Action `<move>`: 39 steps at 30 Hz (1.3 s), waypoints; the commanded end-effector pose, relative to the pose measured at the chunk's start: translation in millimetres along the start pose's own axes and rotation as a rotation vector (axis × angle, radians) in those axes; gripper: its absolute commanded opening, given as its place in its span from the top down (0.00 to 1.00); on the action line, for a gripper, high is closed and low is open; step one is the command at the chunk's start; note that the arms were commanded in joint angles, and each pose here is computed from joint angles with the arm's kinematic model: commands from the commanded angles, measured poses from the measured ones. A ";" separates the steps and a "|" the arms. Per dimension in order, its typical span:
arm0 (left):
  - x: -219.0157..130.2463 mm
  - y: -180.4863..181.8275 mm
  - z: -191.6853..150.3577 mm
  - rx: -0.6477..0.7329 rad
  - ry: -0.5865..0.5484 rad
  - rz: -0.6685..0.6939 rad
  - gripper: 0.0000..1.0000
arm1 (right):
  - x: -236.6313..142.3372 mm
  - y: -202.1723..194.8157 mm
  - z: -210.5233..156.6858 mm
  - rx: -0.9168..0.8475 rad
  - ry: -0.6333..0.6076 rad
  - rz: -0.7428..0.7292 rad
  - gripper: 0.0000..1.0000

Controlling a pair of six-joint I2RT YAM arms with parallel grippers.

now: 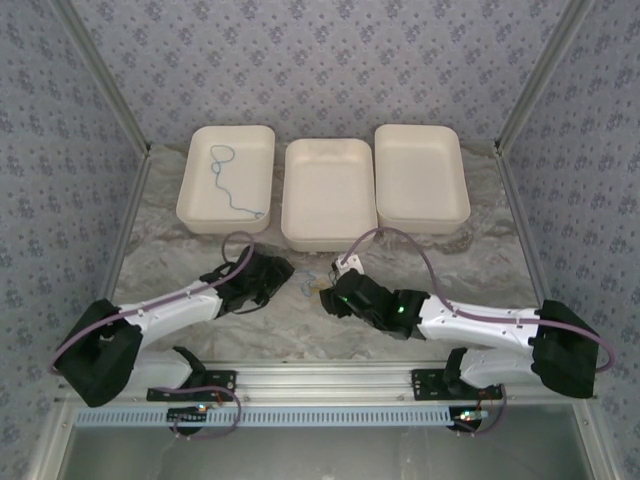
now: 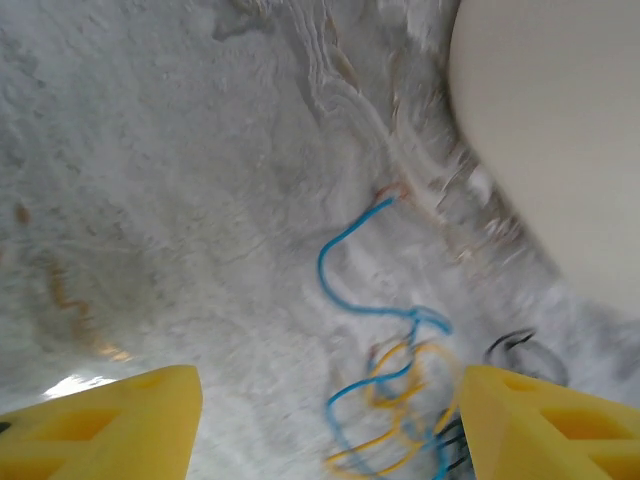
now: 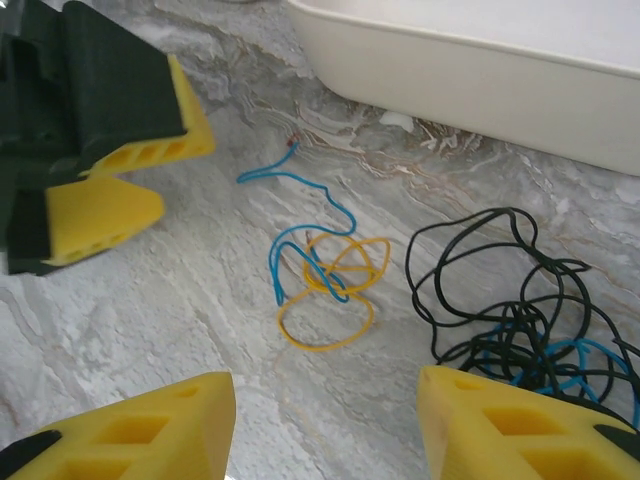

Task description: Untangle the cables

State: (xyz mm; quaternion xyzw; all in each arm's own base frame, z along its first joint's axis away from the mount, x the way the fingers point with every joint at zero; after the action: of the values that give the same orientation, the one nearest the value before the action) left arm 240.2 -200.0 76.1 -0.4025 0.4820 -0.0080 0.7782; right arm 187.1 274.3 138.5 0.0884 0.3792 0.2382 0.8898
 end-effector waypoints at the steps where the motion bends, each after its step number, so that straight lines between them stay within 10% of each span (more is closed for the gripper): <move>1: 4.6 -11.8 9.5 -0.260 -0.083 -0.124 0.29 | -0.5 7.3 3.1 0.036 -0.023 0.026 0.48; 17: 58.0 -7.3 -12.7 -0.523 -0.027 -0.138 0.53 | 0.0 4.4 -0.9 0.034 -0.022 0.024 0.48; 25: 65.0 -7.9 -6.5 -0.514 -0.069 -0.173 1.00 | 8.7 -2.9 -10.8 0.004 0.014 -0.014 0.48; 39: -76.6 -3.0 63.4 -0.196 -0.297 -0.135 1.00 | 53.0 11.5 -29.8 -0.132 0.158 -0.067 0.54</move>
State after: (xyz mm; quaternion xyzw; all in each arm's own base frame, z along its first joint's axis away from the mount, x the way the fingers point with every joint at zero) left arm 265.9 -162.5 169.5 -0.5938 0.2946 -0.0039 0.7488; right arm 190.3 295.0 86.4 0.0009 0.4315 0.2292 0.8725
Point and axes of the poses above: each hand's point on the last joint's axis, 136 mm out from that joint toward the fingers, its own x axis out along the fingers, its own y axis along the line the jaws close on, z = x × y, the point moved 2 cm from there along -x, back along the fingers, and after that the axes turned 9 degrees about x, right-handed, at the moved point
